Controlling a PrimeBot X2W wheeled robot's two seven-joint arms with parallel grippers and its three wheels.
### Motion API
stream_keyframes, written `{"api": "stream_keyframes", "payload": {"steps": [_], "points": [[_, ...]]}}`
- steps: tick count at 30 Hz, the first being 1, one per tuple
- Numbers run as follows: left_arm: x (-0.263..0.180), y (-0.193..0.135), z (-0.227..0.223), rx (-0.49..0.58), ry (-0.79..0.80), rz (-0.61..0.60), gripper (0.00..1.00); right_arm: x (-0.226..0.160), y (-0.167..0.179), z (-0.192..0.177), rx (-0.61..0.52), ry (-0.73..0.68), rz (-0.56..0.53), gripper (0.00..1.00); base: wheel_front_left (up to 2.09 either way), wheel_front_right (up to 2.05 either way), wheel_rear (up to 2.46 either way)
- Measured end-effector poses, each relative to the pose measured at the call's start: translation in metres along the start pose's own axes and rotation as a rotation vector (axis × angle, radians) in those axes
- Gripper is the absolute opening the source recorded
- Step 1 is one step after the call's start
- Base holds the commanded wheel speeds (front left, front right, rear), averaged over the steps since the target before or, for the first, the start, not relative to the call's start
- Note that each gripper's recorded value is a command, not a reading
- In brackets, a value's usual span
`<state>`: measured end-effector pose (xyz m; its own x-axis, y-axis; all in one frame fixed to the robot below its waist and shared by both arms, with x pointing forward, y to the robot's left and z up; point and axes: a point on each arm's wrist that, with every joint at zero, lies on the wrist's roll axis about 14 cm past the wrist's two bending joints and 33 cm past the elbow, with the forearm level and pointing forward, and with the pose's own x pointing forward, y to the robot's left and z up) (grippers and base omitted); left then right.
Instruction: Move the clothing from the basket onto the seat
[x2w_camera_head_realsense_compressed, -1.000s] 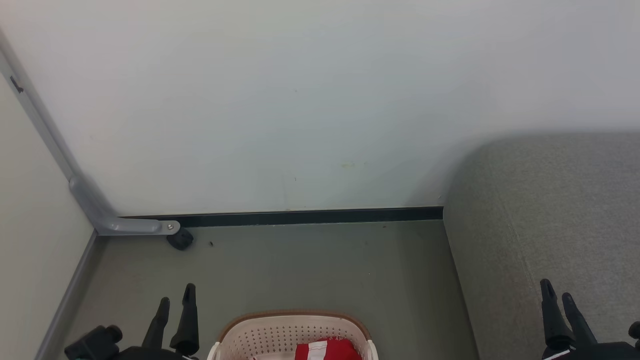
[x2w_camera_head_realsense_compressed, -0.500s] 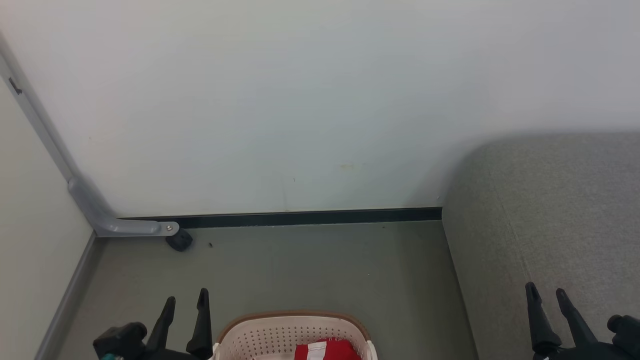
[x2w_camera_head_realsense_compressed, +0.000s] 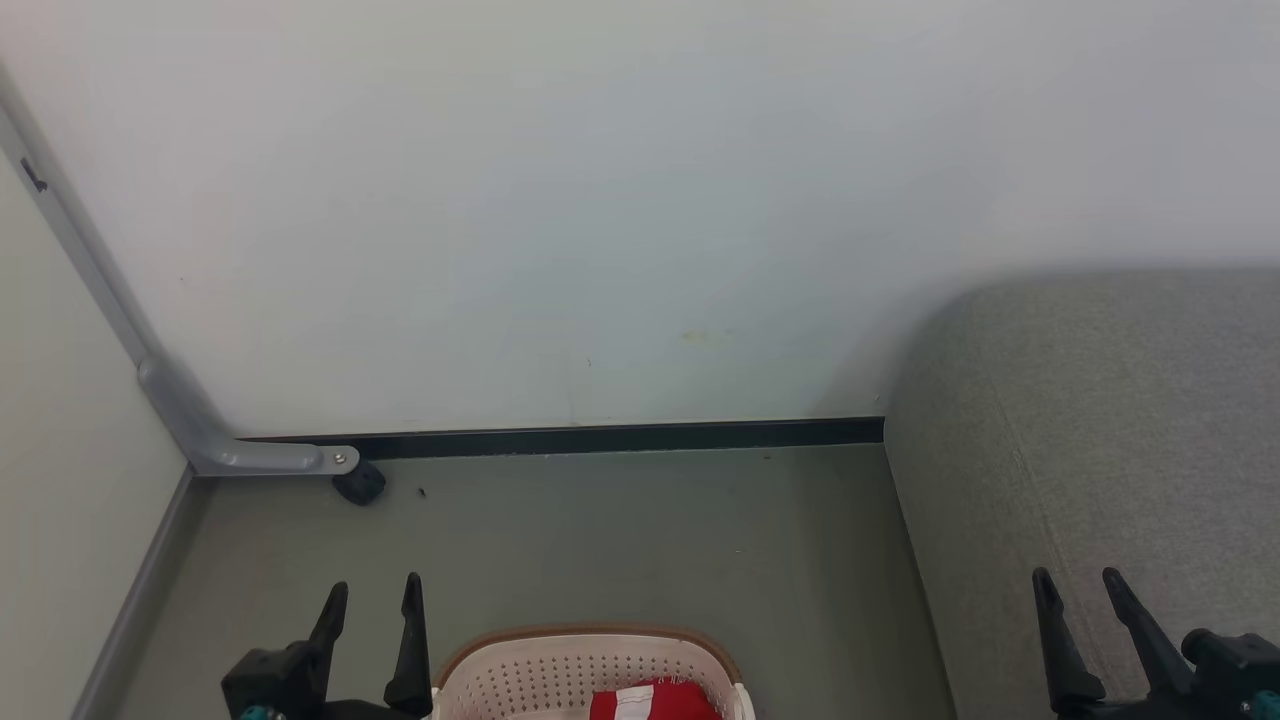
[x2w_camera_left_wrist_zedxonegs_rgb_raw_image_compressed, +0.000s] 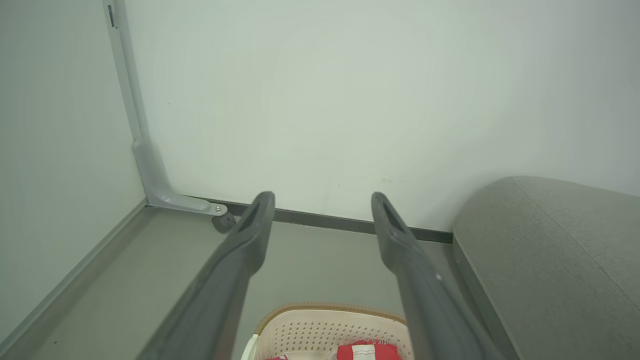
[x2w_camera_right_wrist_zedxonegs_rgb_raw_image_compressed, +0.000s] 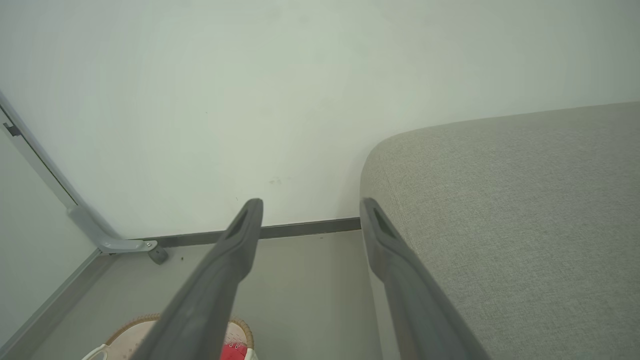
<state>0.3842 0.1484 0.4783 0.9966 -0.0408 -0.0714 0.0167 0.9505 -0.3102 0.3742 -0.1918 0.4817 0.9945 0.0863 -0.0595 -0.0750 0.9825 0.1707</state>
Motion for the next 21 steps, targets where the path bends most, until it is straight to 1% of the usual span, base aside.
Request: {"api": "stream_keyframes", "payload": {"steps": [10,21], "points": [[0.0007,-0.0053,0.0012,0.112,-0.028,-0.014,1.0,-0.0012,0.003,0.0038,-0.126,-0.028,0.027,1.0,0.0,0.0,0.0],[0.0023,-0.0053,0.0008,0.109,-0.027,-0.01,1.0,-0.0008,-0.0007,0.0046,-0.126,-0.03,0.011,1.0,0.0,0.0,0.0]]}}
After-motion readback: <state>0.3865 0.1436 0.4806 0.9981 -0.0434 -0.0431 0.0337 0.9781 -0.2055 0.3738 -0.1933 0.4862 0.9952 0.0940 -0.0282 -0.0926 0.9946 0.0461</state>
